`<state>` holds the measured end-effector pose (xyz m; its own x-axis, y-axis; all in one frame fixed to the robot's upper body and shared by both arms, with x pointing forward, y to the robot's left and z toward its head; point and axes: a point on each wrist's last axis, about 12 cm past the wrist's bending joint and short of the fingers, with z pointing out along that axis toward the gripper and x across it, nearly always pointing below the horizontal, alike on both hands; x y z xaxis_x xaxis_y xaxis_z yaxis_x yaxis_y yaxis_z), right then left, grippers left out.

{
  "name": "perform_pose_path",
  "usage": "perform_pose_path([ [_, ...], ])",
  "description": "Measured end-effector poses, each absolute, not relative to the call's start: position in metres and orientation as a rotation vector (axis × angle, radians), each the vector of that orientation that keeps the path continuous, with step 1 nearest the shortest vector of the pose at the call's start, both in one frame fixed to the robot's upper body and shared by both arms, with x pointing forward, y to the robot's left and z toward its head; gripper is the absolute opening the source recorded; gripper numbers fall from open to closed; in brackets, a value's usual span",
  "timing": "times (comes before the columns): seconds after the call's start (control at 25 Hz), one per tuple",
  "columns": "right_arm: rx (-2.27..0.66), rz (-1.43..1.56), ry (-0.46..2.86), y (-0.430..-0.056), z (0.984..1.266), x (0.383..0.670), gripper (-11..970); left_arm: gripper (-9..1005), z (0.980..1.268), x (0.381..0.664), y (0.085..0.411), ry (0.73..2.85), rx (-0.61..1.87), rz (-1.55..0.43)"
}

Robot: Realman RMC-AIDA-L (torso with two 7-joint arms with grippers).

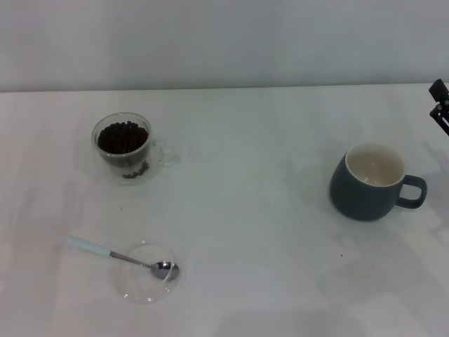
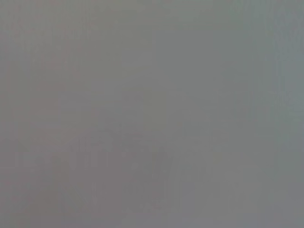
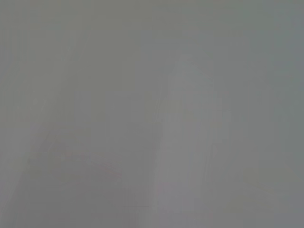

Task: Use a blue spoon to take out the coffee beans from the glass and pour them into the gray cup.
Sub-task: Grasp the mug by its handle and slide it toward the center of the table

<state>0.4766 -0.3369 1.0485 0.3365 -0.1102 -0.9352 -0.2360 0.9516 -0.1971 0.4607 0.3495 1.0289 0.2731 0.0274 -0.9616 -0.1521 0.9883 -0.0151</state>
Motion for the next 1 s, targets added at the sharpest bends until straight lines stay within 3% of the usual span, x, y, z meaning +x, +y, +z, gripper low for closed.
perform_pose_path([
  [1.0, -0.325, 0.094, 1.198, -0.338, 1.05, 0.467, 869, 682, 1.0269, 0.4571, 0.3504, 1.299, -0.111, 0.127],
])
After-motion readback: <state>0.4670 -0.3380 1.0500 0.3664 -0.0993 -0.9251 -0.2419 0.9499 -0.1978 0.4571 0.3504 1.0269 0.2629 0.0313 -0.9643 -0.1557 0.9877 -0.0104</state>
